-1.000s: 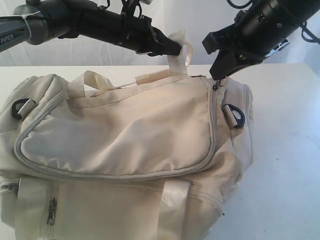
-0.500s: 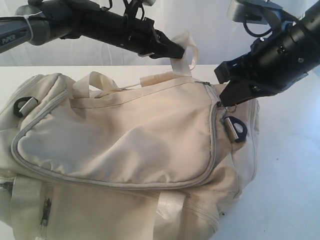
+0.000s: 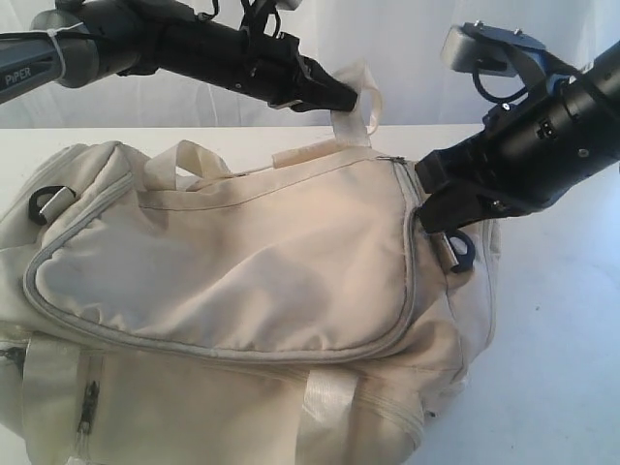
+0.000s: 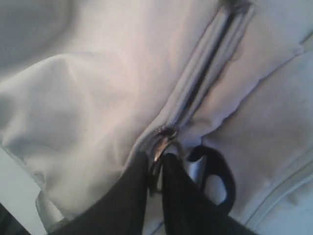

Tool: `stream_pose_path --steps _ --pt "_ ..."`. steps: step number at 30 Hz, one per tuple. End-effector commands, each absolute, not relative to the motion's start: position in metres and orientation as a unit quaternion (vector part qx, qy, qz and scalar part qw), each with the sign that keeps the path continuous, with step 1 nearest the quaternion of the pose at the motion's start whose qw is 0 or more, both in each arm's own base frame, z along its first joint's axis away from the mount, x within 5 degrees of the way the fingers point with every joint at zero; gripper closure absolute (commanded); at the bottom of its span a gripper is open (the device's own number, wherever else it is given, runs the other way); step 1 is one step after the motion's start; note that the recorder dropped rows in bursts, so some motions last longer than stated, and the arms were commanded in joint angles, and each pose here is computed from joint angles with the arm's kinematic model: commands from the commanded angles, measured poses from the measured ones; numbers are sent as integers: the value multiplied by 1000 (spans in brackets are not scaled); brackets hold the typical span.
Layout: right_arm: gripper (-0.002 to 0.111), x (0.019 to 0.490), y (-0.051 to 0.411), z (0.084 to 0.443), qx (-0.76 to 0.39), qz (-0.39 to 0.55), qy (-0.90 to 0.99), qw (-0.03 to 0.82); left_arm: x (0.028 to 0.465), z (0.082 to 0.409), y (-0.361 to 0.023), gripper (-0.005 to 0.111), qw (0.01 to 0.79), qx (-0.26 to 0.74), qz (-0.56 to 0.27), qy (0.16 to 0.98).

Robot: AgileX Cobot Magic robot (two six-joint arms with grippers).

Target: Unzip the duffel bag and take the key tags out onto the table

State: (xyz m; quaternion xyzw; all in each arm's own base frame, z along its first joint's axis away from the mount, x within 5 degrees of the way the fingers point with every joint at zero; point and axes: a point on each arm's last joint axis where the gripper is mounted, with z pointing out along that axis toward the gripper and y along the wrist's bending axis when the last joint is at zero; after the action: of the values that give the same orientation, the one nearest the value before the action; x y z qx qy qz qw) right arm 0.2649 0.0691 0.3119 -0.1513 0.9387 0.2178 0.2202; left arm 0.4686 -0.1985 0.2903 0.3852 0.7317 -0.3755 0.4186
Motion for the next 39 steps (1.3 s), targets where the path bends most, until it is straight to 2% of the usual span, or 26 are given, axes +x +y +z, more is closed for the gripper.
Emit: stream_pose_path --steps 1,3,5,13,26,39 --pt "71 262 70 318 -173 221 934 223 470 303 -191 107 441 372 -371 728" --pt "56 263 70 322 -179 219 931 229 470 303 -191 107 441 372 -371 728" --pt "50 264 70 325 -184 217 929 236 470 303 -191 107 440 373 -370 728" --pt "53 274 69 327 -174 208 925 268 470 303 -191 107 442 378 -367 726" --pt "53 293 75 299 -153 232 934 223 470 302 -191 107 443 381 -364 725" --pt "75 295 91 290 -184 238 930 209 470 302 -191 107 444 383 -363 724"
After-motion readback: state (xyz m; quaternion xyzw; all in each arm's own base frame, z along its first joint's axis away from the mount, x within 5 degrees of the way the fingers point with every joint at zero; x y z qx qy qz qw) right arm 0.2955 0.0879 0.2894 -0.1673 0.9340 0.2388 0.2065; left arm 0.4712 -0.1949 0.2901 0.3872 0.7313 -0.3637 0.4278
